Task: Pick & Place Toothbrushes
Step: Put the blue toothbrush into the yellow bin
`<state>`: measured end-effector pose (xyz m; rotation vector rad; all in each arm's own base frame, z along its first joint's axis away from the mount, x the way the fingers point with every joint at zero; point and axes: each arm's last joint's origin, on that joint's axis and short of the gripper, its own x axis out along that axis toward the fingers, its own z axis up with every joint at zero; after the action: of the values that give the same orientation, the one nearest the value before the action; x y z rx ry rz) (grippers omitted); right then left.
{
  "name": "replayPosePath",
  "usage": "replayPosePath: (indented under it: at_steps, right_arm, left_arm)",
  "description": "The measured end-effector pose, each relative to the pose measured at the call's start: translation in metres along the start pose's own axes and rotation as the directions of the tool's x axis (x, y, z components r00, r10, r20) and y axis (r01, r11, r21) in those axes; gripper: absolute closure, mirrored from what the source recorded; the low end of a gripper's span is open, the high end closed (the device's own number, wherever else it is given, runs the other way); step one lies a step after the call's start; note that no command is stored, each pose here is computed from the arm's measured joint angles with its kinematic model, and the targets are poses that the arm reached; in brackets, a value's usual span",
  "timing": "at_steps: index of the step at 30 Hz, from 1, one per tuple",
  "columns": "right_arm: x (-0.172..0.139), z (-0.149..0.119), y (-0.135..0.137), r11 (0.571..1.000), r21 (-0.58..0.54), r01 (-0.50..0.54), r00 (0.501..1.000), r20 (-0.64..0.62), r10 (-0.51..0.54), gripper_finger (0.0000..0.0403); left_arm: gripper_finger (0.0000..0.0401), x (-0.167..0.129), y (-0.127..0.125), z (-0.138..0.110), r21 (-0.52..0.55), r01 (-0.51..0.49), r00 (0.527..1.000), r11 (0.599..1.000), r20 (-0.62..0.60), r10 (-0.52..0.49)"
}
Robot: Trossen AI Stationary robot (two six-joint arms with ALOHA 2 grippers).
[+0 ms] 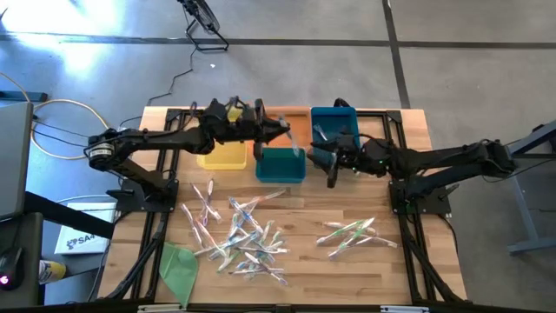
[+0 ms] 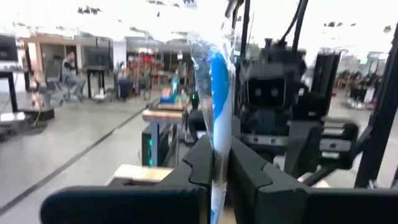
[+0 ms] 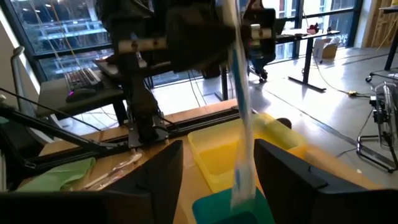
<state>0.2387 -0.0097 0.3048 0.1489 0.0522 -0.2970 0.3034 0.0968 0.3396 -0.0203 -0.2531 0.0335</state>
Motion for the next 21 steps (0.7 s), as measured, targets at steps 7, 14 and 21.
replayPosePath:
  at_steps: [7,14,21]
  right_arm:
    - [-0.019,0.008,-0.004,0.998,0.056,0.004,1.0,-0.016,-0.003,0.0233]
    - [-0.021,0.005,-0.005,0.998,0.063,0.011,0.999,-0.047,-0.008,0.025]
    - [-0.02,0.004,-0.005,0.998,0.06,0.017,0.998,-0.057,-0.013,0.0257]
  left_arm:
    - [0.0382,-0.03,0.026,0.019,0.048,-0.101,0.987,0.994,-0.121,0.106]
    - [0.0382,-0.077,0.038,0.032,0.114,-0.243,0.895,0.963,-0.357,0.268]
    - [0.0382,-0.118,0.044,0.039,0.171,-0.4,0.755,0.901,-0.496,0.429]
